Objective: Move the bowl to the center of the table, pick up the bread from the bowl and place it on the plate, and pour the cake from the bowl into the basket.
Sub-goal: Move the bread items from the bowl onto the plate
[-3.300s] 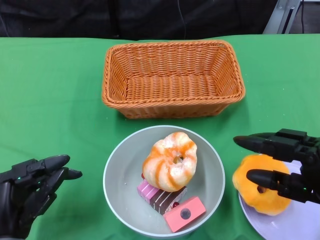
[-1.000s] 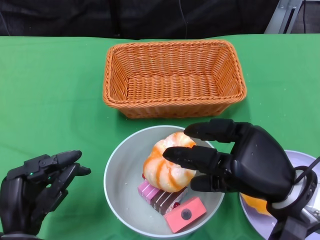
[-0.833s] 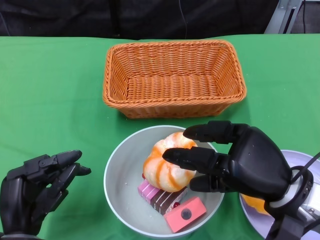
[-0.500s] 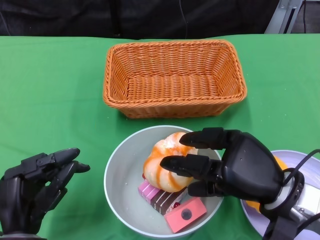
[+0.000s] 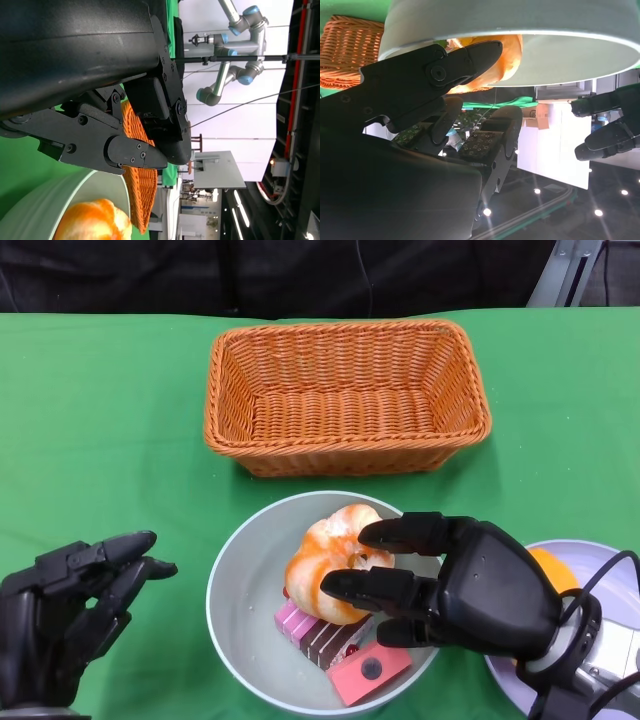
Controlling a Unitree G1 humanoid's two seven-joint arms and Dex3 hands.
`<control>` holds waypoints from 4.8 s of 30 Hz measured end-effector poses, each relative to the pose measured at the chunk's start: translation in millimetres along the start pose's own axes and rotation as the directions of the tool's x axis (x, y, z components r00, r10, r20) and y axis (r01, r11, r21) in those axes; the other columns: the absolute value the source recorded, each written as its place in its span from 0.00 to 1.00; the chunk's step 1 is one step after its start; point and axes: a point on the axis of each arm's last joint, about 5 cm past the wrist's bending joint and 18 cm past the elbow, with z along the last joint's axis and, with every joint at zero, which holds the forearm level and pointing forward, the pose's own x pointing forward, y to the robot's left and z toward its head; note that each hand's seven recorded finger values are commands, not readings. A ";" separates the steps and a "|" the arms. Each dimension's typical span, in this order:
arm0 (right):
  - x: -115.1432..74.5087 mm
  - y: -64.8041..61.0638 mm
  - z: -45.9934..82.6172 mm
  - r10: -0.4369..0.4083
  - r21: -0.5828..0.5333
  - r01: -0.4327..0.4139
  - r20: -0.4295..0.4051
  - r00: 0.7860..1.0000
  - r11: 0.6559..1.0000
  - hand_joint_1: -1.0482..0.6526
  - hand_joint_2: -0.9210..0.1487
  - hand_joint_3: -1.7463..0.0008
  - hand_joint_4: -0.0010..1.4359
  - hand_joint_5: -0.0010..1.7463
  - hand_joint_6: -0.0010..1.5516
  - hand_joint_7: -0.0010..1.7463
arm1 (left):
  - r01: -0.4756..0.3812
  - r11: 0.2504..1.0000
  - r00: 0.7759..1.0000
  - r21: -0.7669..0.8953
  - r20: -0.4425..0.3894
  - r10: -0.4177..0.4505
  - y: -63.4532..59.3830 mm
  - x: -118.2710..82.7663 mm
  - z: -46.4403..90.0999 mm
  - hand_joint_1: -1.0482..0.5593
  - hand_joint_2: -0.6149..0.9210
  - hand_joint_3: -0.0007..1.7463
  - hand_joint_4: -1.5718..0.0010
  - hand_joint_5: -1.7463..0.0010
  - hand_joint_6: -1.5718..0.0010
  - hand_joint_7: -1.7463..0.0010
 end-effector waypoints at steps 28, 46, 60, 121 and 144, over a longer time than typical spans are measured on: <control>18.8 29.2 -6.1 -0.023 -0.057 0.023 0.008 1.000 0.998 0.29 0.12 1.00 0.61 0.03 0.49 0.00 | -0.010 1.000 1.000 0.003 -0.006 0.010 0.8 -2.9 -1.6 0.49 1.00 0.11 0.46 0.43 0.18 0.99; 33.9 17.6 -1.8 0.223 -0.125 -0.224 -0.024 0.975 0.967 0.28 0.08 0.99 0.66 0.04 0.53 0.02 | -0.011 1.000 1.000 -0.004 0.003 0.011 1.0 -3.0 -1.4 0.48 1.00 0.10 0.45 0.45 0.19 1.00; 31.4 18.0 0.5 0.213 -0.049 -0.213 -0.014 0.977 0.976 0.39 0.08 1.00 0.85 0.17 0.74 0.03 | -0.006 1.000 1.000 -0.007 0.001 0.006 1.3 -4.3 -2.6 0.48 1.00 0.10 0.44 0.46 0.18 0.99; 32.3 30.0 -11.5 -0.069 0.145 0.065 0.026 0.997 0.987 0.48 0.07 1.00 0.60 0.66 0.79 0.10 | -0.009 1.000 1.000 -0.009 -0.013 0.009 -0.4 -5.0 -9.8 0.48 1.00 0.11 0.46 0.43 0.18 0.99; 32.8 28.6 -15.9 -0.080 0.125 0.078 0.010 0.997 0.989 0.49 0.00 1.00 0.53 0.83 0.49 0.61 | -0.005 1.000 1.000 -0.004 -0.015 0.005 -0.6 -4.5 -10.7 0.47 1.00 0.10 0.45 0.43 0.18 0.99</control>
